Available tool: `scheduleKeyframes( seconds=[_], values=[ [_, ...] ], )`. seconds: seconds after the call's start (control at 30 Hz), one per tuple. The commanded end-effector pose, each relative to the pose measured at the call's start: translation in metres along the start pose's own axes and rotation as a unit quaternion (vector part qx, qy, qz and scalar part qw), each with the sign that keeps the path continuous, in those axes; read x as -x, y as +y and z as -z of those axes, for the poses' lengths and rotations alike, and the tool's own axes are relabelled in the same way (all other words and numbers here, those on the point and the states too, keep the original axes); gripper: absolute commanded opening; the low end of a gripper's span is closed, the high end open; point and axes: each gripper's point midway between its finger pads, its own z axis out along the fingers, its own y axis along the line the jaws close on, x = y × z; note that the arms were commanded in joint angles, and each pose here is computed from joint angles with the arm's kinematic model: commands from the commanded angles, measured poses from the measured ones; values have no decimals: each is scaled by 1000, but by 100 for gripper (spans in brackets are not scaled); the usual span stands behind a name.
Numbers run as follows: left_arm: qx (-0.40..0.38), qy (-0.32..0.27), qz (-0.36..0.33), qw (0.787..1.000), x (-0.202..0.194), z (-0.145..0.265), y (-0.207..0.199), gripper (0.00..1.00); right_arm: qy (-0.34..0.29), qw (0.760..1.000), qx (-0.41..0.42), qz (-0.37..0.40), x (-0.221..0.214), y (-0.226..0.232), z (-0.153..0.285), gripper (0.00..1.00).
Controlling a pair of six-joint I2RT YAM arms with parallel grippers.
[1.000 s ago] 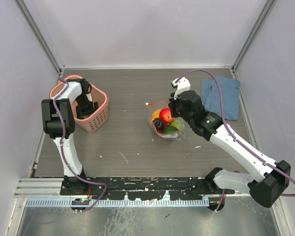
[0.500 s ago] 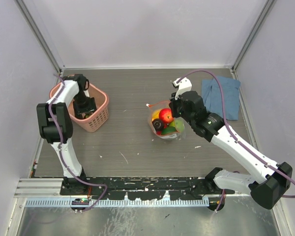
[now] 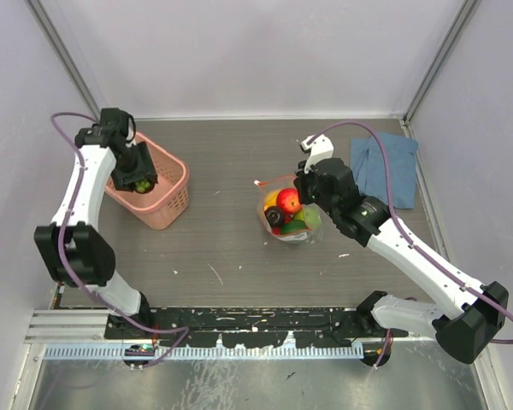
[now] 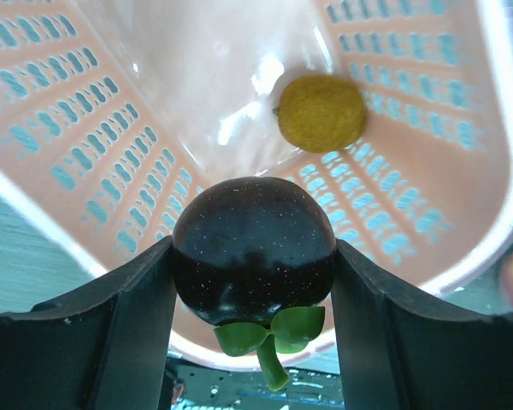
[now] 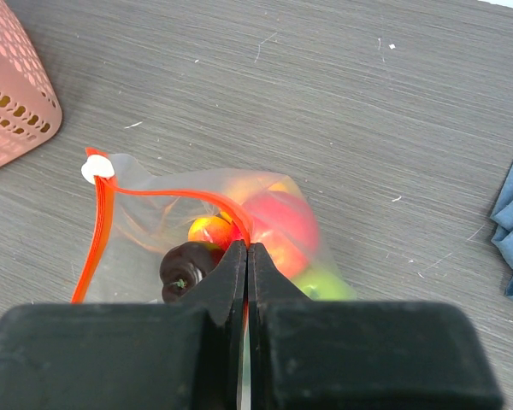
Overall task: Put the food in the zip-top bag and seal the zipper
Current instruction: Pick up the fake fruit from the bin, then place the fake fruit in the zipper food storage bag.
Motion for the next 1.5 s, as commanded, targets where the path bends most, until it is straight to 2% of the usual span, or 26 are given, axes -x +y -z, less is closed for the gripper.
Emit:
scheduleKeyframes(
  seconds=[0.0, 0.3, 0.43, 0.67, 1.03, 1.1, 1.37, 1.47],
  values=[
    [-56, -109, 11, 992, 19, 52, -21, 39, -61, 998, 4, -19, 37, 1, 12, 0],
    [-162, -173, -7, 971, -11, 97, -73, 39, -63, 998, 8, -25, 39, 2, 14, 0],
    [-223, -194, -31, 955, -33, 119, -108, 38, -69, 997, 8, -26, 43, 2, 17, 0],
    [-345, -235, -66, 906, -62, 151, -173, 38, -70, 997, 16, -28, 47, 5, 19, 0],
    [-468, -282, -150, 824, -118, 192, -254, 38, -62, 997, 19, -28, 44, 7, 15, 0],
    [-480, -290, -165, 812, -128, 195, -267, 39, -61, 998, 21, -28, 44, 8, 14, 0],
    [-501, -298, -210, 785, -162, 183, -311, 40, -64, 997, 24, -34, 44, 9, 15, 0],
    [-490, -291, -213, 794, -168, 160, -325, 40, -63, 997, 23, -35, 43, 9, 15, 0]
  ],
)
